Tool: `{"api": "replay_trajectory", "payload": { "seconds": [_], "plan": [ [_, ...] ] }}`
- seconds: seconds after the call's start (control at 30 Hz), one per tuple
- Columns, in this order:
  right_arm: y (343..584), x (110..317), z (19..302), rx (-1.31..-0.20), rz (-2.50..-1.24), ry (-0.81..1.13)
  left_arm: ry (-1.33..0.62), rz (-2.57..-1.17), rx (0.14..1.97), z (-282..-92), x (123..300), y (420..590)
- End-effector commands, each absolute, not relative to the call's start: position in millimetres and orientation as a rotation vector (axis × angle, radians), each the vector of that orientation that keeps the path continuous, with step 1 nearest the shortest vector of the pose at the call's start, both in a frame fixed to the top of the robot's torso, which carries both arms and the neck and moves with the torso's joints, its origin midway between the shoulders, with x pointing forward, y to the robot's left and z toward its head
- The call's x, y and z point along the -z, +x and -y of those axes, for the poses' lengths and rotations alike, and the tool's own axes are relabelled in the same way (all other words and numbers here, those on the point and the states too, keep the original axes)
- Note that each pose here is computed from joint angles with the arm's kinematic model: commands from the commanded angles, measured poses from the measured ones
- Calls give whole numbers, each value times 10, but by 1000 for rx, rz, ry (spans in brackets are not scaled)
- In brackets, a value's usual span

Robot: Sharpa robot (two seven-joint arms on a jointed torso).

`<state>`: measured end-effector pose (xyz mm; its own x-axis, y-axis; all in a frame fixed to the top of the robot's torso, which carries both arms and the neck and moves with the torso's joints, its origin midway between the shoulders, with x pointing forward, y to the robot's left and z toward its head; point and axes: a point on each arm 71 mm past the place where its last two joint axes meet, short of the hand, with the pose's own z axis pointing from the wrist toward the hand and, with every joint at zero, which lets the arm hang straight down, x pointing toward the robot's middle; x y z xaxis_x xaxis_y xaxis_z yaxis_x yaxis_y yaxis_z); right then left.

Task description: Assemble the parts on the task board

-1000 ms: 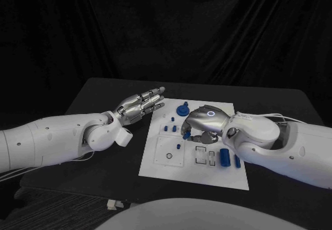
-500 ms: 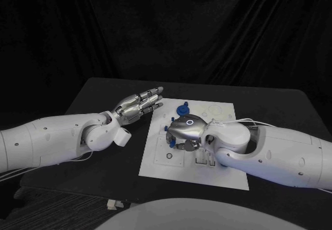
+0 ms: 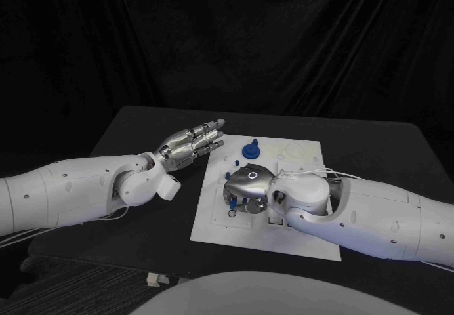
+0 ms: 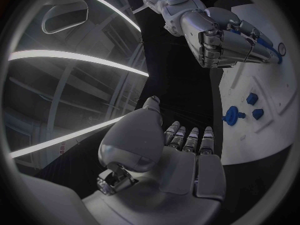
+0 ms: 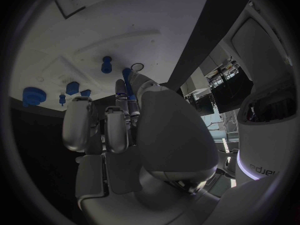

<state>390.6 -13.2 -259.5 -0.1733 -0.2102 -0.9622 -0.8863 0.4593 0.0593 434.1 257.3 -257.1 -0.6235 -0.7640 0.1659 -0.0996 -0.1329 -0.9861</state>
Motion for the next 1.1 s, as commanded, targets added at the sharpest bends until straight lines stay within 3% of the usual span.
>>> {"api": "replay_trajectory", "payload": {
  "seconds": [0.03,1.1],
  "plan": [
    [3890,2644,136,-790,-1682,-975,-966,-1644,1825,-2568,2566,4338],
    [3763,2635,169,-827,-1669,-951,-979,-1689,1805,-2549,2635,4380]
  ]
}}
